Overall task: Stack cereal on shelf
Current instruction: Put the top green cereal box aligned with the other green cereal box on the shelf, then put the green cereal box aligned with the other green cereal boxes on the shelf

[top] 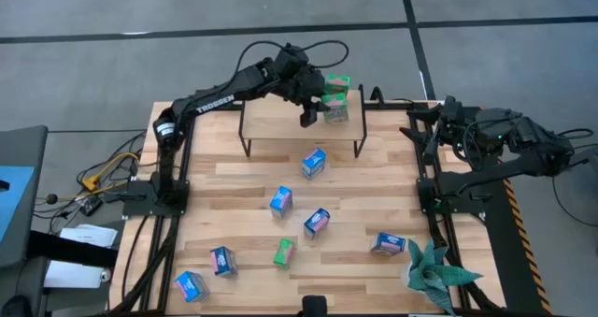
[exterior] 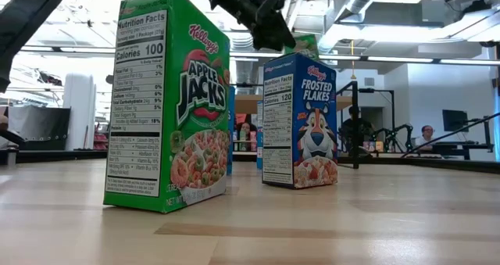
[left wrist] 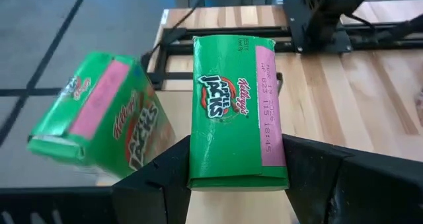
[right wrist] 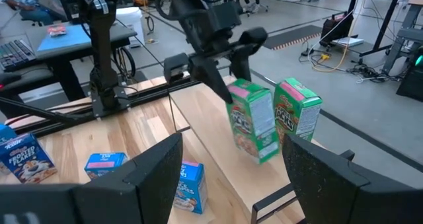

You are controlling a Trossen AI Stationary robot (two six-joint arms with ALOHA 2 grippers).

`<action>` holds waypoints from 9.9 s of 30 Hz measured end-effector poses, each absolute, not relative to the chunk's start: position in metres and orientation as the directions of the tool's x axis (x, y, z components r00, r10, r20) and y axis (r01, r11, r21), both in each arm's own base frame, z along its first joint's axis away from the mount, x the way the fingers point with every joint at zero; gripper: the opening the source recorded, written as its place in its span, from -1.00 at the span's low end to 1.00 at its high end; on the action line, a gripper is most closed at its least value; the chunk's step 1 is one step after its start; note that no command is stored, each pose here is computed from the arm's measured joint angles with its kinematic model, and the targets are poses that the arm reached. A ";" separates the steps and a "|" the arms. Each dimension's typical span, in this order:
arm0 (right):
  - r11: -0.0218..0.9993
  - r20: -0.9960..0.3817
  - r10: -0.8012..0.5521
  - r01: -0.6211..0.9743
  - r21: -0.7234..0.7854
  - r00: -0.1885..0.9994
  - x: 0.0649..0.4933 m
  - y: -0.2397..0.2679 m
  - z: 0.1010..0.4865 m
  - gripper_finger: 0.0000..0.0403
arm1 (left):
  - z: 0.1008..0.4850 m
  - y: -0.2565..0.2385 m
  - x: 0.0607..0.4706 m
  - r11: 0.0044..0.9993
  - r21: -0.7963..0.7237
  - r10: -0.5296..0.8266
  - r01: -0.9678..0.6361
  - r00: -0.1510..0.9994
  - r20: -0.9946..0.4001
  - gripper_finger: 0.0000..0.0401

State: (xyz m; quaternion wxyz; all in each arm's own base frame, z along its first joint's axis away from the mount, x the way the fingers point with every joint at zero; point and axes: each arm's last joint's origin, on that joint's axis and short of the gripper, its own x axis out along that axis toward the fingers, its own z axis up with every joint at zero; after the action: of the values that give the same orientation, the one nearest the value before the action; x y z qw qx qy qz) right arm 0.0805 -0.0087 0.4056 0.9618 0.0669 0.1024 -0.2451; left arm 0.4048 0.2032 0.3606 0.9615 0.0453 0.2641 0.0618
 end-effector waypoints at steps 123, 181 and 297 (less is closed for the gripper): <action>0.884 -0.249 -0.455 0.467 -0.011 0.855 0.080 -0.009 0.403 0.42 | 0.403 -0.063 0.333 0.908 -0.081 0.081 -0.410 0.362 -0.929 0.71; 0.898 -0.340 -0.430 0.435 -0.063 0.837 0.077 -0.008 0.394 0.42 | 0.211 -0.222 0.354 0.443 -0.346 0.005 -0.827 0.388 -0.922 0.64; 0.860 -0.325 -0.488 0.510 -0.020 0.810 0.076 -0.010 0.395 0.42 | 0.377 0.136 0.409 0.980 0.188 0.183 -0.062 0.650 -0.737 -0.15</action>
State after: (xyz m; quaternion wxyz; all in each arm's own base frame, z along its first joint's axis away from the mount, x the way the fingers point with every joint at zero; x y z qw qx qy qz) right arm 0.0763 -0.0098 0.3947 0.9507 0.0339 0.1616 -0.2626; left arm 0.4088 0.1359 0.3769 0.9055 0.0729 0.4125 0.0677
